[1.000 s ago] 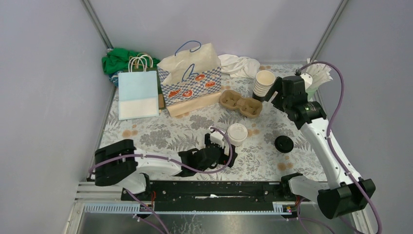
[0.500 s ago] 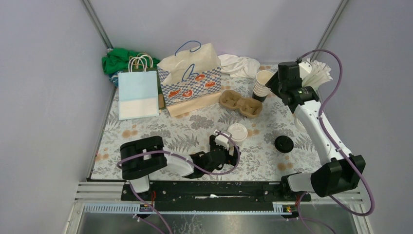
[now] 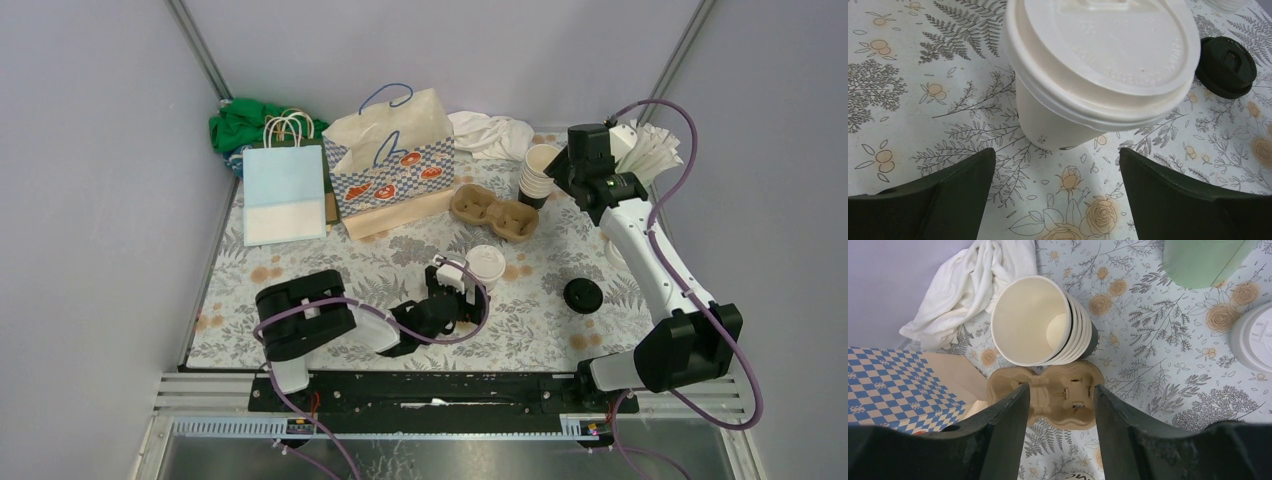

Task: Pack the takeout coffee
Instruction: Move the coffee cup to the center of the board.

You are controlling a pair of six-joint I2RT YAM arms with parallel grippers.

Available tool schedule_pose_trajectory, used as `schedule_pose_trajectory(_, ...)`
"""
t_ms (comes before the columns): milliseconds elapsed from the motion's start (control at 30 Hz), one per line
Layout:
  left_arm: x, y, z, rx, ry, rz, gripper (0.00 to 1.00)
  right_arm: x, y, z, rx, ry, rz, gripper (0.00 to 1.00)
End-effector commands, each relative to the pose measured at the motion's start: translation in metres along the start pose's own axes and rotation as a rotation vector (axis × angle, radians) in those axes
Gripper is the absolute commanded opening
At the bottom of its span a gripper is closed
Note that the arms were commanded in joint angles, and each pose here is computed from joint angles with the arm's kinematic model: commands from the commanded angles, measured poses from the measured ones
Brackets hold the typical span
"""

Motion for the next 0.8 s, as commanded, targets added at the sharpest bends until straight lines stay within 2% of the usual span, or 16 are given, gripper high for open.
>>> schedule_pose_trajectory(0,-0.005,0.000,-0.008,0.048,0.048,-0.031,0.99,-0.019,0.002,0.010,-0.021,-0.034,-0.078,0.57)
schedule_pose_trajectory(200,-0.004,-0.014,-0.011,0.023,0.033,-0.048,0.99,-0.017,-0.004,0.008,-0.019,-0.037,-0.078,0.57)
schedule_pose_trajectory(433,-0.014,-0.038,-0.015,-0.034,0.094,-0.087,0.98,-0.020,-0.006,0.008,-0.020,-0.062,-0.093,0.55)
schedule_pose_trajectory(767,-0.021,-0.053,0.040,-0.197,0.066,-0.096,0.96,-0.024,-0.013,0.009,-0.005,-0.053,-0.105,0.52)
Point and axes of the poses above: each gripper's point midway between its finger pads, its own y axis back along the fingers, its own z axis along the line the jaws close on, x = y × z, the point moved 10 cm from there along y, back along the fingers, and after that the axes turned 5 degrees about -y, right-handed, at the moved point
